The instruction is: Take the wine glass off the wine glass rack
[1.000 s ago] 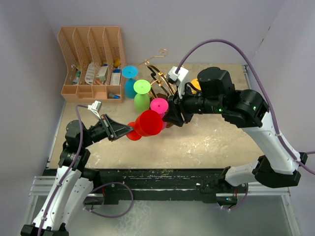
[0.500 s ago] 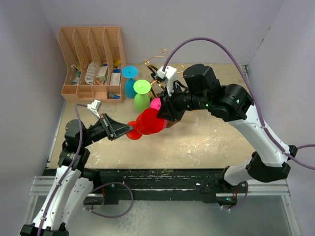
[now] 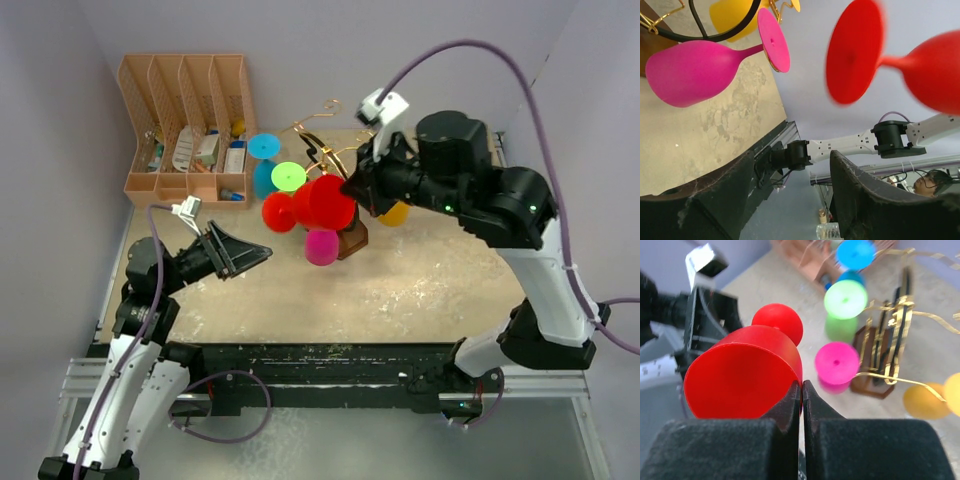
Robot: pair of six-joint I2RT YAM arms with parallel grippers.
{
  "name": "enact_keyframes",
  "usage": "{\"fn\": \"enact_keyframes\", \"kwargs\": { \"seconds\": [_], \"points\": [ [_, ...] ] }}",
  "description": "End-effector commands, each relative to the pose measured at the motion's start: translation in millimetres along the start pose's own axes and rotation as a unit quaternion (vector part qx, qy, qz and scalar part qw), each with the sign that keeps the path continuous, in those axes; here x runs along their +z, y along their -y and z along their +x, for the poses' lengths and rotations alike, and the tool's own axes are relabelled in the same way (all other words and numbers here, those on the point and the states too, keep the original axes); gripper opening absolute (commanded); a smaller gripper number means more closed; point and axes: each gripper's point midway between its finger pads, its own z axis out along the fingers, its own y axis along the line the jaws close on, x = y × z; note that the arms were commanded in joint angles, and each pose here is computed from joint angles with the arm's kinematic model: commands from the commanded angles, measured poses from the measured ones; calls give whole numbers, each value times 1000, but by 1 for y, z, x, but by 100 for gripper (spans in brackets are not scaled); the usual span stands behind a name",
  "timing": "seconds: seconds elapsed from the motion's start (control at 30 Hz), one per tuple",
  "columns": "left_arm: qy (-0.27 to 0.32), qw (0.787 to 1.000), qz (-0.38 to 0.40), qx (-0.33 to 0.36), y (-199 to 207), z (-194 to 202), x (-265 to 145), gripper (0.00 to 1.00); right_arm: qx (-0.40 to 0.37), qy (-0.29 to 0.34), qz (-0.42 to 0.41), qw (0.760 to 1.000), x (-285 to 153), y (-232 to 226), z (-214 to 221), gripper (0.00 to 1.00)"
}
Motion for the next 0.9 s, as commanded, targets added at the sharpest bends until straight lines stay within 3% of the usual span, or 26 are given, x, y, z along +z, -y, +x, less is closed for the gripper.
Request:
{"fn": "enact_keyframes", "kwargs": {
  "seconds": [0.0,0.1,0.2,0.3,0.37,0.6,0.67,0.87],
  "points": [
    [16,999,7,49,16,-12,-1,66,35,124,124,984,-61,45,-56,0],
    [17,998,5,63,18,-13,-2,67,55,158,248,954,-92,90,-66,0],
    [20,997,-1,80,19,-15,-3,67,79,189,371,906,-127,135,-64,0],
    [19,995,-4,96,21,-16,-4,67,102,224,449,859,-165,164,-60,0],
    [17,995,-5,103,21,-16,-4,67,104,219,482,842,-175,179,-53,0],
    [9,991,-16,136,20,-16,-6,66,105,116,529,834,-140,247,0,0],
    [7,989,-22,144,20,-15,-8,66,140,89,515,841,-127,268,23,0],
    [8,981,-61,184,12,-17,-16,66,235,37,505,830,-111,322,99,0]
  ]
}}
